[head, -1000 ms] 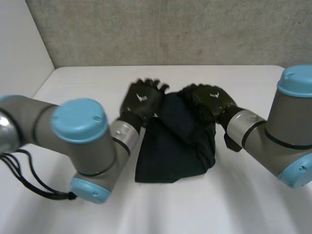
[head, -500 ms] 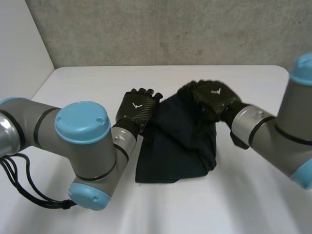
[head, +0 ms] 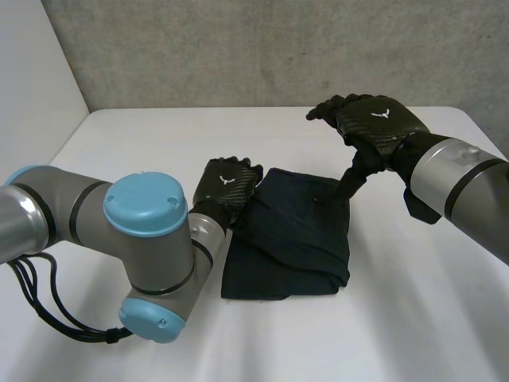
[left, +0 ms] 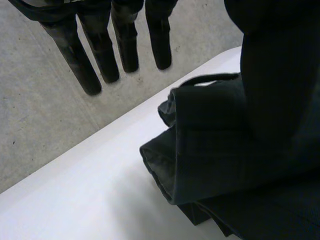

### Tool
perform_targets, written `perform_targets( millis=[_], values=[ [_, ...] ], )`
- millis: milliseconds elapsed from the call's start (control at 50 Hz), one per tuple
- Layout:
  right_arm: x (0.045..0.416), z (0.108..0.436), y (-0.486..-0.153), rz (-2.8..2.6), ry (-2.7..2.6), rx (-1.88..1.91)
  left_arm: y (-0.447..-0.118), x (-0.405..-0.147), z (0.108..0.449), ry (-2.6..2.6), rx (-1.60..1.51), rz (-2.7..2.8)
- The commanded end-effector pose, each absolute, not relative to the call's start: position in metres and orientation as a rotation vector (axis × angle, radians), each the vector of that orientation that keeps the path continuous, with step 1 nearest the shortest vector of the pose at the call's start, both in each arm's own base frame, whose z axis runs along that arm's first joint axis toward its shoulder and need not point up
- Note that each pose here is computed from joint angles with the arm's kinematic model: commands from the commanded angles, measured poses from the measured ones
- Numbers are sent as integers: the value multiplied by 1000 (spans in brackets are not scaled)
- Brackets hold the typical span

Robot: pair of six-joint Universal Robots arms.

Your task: Fold the shorts.

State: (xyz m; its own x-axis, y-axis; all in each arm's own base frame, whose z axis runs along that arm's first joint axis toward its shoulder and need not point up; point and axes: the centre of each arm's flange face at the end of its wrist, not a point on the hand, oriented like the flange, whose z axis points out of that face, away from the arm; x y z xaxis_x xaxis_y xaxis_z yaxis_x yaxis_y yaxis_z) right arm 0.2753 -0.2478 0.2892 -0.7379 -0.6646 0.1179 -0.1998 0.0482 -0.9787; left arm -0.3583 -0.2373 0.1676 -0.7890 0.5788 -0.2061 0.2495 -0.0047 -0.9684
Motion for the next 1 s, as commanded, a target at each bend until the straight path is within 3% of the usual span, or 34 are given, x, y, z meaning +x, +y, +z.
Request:
perform_targets(
  millis=[20, 180, 400, 640, 740, 880, 1000],
  values=[
    [276, 260, -268, -1667, 2066, -852, -235, -357, 164, -2031, -896, 1858],
    [265, 229, -294, -1596, 2180, -809, -220, -350, 159, -2105, -967, 1799],
    [269, 210, -297, -1524, 2209, -805, -189, -333, 164, -2202, -989, 1784],
    [293, 147, -289, -1307, 2277, -877, -177, -330, 157, -2271, -1030, 1751],
    [295, 133, -292, -1271, 2292, -894, -178, -333, 169, -2231, -1045, 1806],
    [294, 138, -292, -1297, 2292, -894, -188, -341, 218, -2045, -957, 2008],
    [294, 135, -292, -1295, 2295, -893, -198, -354, 222, -1954, -975, 2066]
  ],
)
